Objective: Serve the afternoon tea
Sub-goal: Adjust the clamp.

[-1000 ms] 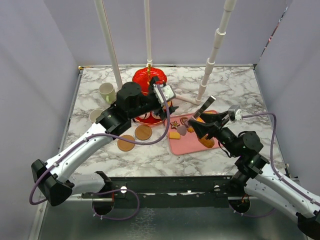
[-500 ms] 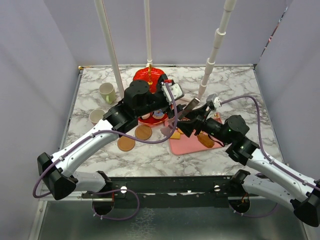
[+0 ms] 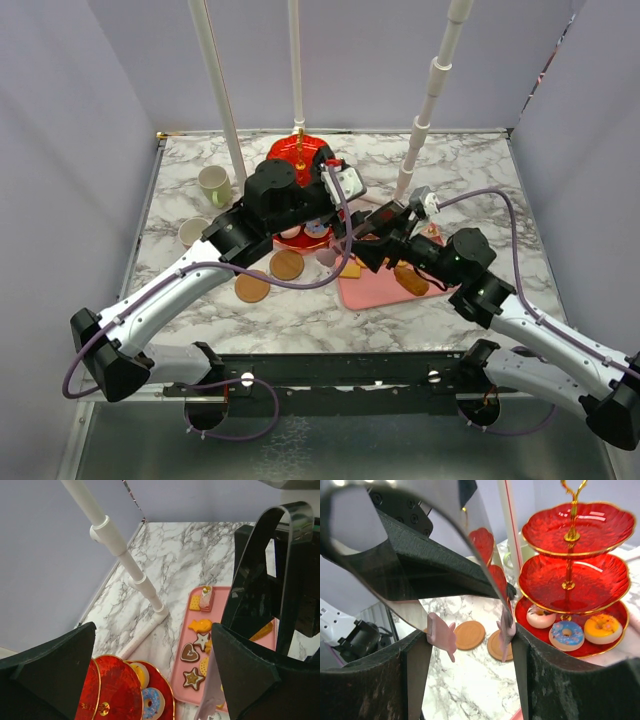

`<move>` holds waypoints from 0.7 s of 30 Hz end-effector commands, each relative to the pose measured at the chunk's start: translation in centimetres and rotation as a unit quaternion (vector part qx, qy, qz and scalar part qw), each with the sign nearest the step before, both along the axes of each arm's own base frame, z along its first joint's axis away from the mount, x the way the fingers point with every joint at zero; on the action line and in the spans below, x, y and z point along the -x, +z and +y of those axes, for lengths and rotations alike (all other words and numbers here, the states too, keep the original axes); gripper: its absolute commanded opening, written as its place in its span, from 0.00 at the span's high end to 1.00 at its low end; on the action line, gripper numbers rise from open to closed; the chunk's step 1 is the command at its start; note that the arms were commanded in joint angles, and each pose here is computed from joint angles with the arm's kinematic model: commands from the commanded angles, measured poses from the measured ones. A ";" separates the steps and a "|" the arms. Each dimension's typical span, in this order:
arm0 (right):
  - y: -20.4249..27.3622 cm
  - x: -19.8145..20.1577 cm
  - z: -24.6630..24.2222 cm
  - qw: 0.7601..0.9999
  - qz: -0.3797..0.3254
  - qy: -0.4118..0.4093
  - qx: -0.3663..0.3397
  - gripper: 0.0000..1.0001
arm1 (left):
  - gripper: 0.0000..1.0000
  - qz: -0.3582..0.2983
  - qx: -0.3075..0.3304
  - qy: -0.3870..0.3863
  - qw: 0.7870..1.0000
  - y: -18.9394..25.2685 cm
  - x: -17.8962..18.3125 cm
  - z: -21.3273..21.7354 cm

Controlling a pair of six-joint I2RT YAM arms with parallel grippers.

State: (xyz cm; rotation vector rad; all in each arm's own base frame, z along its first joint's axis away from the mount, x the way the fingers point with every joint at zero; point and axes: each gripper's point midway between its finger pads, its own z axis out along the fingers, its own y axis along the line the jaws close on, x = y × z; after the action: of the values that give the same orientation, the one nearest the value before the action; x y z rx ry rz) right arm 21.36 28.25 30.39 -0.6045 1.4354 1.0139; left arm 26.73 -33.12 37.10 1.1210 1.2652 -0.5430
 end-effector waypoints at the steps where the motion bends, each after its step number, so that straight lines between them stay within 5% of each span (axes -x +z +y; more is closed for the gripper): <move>1: 3.5 -0.8 -1.6 0.997 -0.052 -0.044 -0.035 0.38 | 0.01 -0.005 0.040 0.041 0.998 4.3 -0.2 2.4; 10: 4.6 -1.0 -2.3 0.996 -0.054 -0.061 -0.044 0.38 | 0.01 -0.033 -0.042 0.090 0.994 2.6 -1.2 6.4; 16: 6.3 -1.0 -3.4 0.993 -0.067 -0.082 -0.057 0.38 | 0.01 -0.031 -0.153 -0.078 0.985 -1.7 4.6 6.7; 21: 6.9 -0.6 -2.4 0.994 -0.074 -0.054 -0.055 0.38 | 0.01 0.016 -0.172 -0.156 0.973 -4.4 7.7 6.3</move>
State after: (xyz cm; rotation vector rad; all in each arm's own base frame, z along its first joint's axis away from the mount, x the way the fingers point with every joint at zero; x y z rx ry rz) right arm 22.04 25.81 34.79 -0.4937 1.3243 0.9323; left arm 23.42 -26.71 35.34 1.4172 1.2896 -0.4226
